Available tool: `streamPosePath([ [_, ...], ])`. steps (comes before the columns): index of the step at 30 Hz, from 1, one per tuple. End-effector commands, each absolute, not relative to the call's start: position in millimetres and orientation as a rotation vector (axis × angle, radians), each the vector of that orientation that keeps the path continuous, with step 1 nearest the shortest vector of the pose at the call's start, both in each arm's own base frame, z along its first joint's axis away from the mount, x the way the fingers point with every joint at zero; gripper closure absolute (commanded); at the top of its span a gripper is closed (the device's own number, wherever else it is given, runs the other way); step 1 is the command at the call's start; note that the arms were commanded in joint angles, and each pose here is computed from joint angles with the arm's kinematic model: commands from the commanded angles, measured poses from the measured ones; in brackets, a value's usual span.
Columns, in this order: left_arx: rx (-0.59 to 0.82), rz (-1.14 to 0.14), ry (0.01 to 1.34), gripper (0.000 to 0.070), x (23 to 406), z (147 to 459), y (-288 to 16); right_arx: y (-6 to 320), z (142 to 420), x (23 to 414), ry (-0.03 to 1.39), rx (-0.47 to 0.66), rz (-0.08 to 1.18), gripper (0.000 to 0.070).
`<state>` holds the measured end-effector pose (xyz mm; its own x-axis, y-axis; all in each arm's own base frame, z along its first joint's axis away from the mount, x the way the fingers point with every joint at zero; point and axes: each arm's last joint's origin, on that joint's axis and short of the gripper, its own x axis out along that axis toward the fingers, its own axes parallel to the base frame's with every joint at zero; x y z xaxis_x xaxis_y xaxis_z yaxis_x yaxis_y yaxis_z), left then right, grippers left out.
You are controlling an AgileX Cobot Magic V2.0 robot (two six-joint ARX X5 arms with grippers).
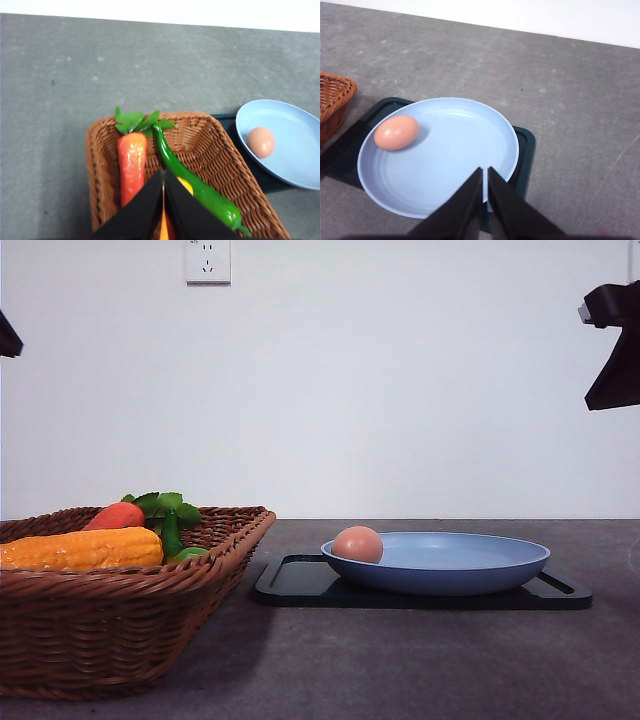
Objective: Transfer egg from basket to plate and serve
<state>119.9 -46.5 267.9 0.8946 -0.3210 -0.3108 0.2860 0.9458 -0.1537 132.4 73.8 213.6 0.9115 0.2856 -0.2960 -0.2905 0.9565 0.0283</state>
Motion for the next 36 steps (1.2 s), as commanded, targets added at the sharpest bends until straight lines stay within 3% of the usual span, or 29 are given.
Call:
streamPosePath([
  [1,-0.006,-0.331,0.242,0.07,109.1,278.1,-41.7,75.1,216.1,132.7,0.292,-0.001,0.3,0.07],
  [6,0.032,-0.276,0.072,0.07,81.4,281.6,-25.0,75.1,216.1,132.7,0.292,-0.001,0.3,0.07],
  [10,0.029,-0.188,0.027,0.07,73.3,270.6,-15.6,75.1,216.1,132.7,0.292,-0.001,0.3,0.07],
  [21,-0.048,-0.016,0.041,0.07,91.7,205.8,-3.7,75.1,216.1,132.7,0.292,-0.001,0.3,0.07],
  [28,-0.094,0.0,0.134,0.07,97.5,171.1,-2.9,75.1,216.1,132.7,0.292,-0.001,0.3,0.07],
  [36,-0.116,0.003,0.151,0.07,97.1,154.0,-2.9,75.1,216.1,132.7,0.292,-0.001,0.3,0.07],
])
